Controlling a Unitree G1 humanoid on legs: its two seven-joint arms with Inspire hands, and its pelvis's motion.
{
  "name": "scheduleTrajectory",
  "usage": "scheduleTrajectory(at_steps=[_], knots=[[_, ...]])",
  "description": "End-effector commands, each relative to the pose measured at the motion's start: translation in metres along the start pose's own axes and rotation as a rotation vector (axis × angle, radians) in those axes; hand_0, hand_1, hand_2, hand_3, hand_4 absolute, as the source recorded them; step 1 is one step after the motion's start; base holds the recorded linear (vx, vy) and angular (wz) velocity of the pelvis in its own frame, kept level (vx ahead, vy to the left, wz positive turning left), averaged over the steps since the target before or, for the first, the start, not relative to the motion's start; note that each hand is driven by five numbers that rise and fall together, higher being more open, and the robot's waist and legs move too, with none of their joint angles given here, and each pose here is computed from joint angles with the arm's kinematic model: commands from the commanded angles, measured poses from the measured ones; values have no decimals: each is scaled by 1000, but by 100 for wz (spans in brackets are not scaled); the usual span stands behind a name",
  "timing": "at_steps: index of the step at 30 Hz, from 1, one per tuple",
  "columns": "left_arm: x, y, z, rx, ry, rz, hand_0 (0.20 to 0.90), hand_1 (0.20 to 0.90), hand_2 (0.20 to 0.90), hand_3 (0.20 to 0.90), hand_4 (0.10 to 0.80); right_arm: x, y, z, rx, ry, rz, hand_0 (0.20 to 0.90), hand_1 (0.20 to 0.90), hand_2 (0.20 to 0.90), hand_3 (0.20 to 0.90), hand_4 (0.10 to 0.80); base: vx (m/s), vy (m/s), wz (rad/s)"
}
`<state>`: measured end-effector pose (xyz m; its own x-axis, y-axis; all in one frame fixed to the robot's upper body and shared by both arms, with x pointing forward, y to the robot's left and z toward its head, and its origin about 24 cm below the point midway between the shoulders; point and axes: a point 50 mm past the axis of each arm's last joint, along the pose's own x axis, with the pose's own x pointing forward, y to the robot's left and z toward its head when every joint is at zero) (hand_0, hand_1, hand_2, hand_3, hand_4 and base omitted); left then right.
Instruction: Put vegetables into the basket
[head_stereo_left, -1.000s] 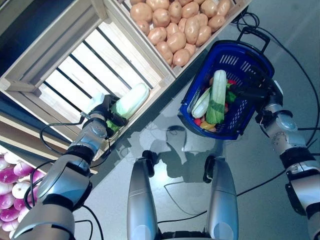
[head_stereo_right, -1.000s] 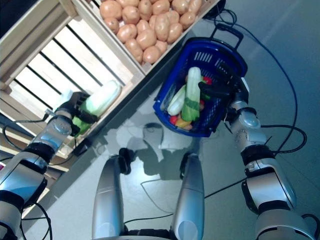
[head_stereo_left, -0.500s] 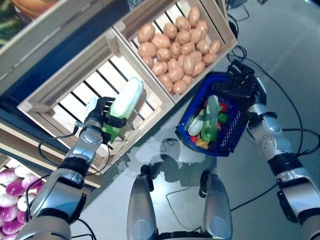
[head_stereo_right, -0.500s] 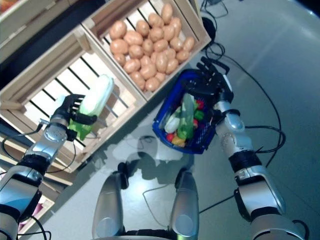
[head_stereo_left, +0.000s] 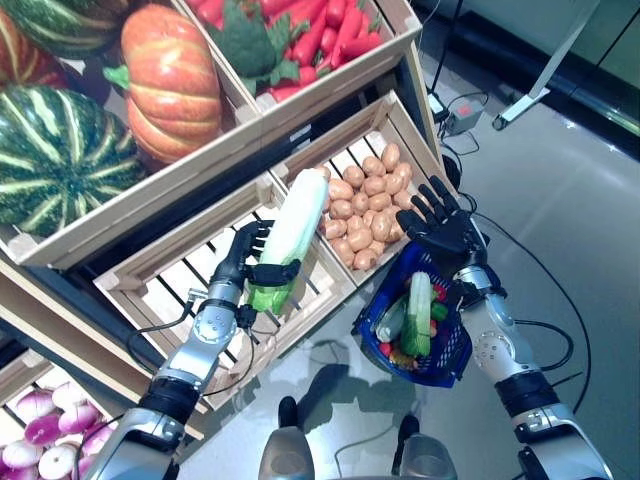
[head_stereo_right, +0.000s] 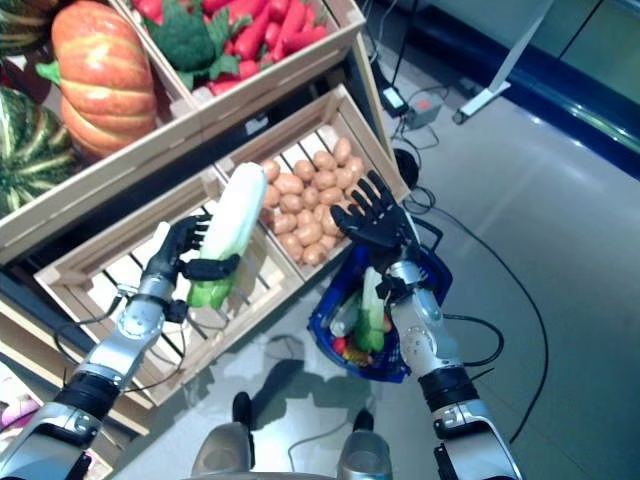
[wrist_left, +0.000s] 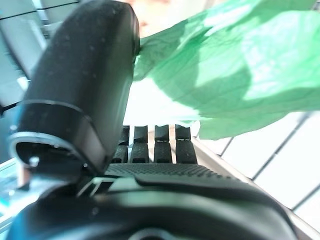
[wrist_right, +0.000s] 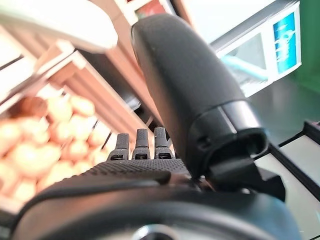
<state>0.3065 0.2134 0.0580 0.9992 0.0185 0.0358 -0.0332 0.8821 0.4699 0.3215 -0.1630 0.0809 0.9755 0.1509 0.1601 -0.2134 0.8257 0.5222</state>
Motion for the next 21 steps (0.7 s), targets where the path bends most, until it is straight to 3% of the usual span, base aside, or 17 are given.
scheduleTrajectory(at_steps=[1, 8, 21], knots=[[4, 3, 41, -14, -245, 25, 300, 300, 300, 300, 400, -1, 25, 18, 75, -148, 178, 900, 900, 900, 900, 800, 56, -41, -2], [1, -17, 51, -26, -292, -39, 300, 300, 300, 300, 400, -2, 45, 14, 158, -113, 289, 900, 900, 900, 900, 800, 28, -40, 5], [0, -34, 69, 23, -390, -101, 300, 300, 300, 300, 400, -3, 58, 2, 191, -57, 314, 900, 900, 900, 900, 800, 1, -2, 0]])
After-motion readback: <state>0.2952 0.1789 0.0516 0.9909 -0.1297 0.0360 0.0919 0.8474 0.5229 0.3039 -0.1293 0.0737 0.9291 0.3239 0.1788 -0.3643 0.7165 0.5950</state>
